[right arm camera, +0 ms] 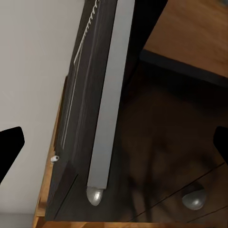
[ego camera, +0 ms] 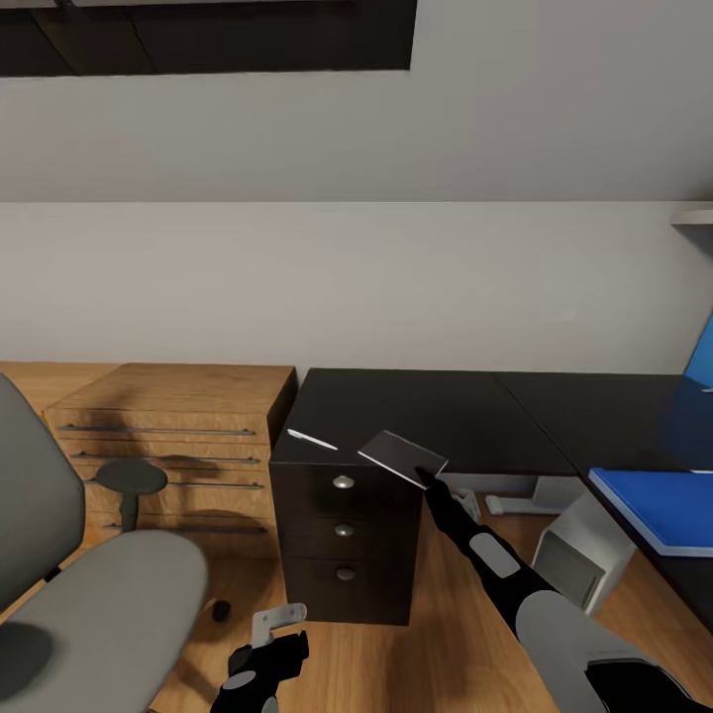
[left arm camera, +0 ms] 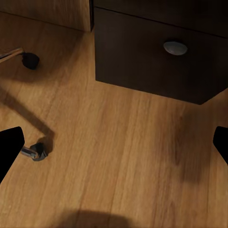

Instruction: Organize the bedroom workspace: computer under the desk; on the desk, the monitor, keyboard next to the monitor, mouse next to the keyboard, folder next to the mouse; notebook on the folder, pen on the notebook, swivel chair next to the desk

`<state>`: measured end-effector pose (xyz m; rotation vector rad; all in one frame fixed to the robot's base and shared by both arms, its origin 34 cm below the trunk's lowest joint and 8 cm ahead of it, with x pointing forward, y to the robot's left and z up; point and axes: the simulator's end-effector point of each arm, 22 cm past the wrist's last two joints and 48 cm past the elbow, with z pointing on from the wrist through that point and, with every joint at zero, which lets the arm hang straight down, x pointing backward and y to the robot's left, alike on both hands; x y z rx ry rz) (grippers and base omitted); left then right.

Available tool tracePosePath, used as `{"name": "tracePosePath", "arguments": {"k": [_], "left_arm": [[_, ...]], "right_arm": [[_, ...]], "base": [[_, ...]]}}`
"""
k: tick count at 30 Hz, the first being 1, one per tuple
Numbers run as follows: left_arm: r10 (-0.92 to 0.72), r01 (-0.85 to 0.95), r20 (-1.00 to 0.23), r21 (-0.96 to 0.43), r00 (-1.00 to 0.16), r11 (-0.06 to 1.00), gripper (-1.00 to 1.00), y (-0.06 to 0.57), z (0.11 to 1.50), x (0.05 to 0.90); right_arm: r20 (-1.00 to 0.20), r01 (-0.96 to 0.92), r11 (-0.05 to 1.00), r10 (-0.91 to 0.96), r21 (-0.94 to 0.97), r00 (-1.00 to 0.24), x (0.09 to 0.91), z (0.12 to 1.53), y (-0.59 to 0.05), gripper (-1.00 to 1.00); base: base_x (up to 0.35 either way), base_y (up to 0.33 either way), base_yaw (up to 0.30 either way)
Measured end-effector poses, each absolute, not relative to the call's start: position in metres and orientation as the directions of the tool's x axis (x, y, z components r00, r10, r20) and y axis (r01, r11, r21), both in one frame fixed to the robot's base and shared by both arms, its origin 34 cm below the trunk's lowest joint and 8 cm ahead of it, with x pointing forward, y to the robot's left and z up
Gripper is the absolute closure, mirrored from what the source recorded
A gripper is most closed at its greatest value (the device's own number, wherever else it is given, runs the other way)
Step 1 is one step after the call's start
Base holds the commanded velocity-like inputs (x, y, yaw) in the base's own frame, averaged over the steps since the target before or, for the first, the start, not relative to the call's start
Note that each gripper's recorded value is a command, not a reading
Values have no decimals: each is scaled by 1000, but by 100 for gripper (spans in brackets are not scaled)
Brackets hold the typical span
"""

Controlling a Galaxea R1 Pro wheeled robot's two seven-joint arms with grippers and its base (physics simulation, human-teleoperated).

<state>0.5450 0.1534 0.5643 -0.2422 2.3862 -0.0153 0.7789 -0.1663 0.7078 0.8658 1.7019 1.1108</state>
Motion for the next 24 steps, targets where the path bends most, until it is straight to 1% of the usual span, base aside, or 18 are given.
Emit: {"name": "tracePosePath", "arguments": {"k": [7, 15, 24], "left_arm": [[-179, -170, -672, -80, -719, 982, -100, 153, 564, 545], [-178, -170, -672, -79, -719, 982, -100, 153, 564, 545], [-178, -172, -672, -76, -719, 982, -100, 154, 564, 545]], "right_arm": [[-303, 78, 351, 886, 933, -351, 779, 707, -165, -100], [-303, 79, 351, 886, 933, -351, 779, 707, -165, -100], [-302, 82, 350, 886, 933, -351, 778, 706, -165, -100]], "base": [[4, 0, 0], [73, 0, 0], [13, 0, 0]]}}
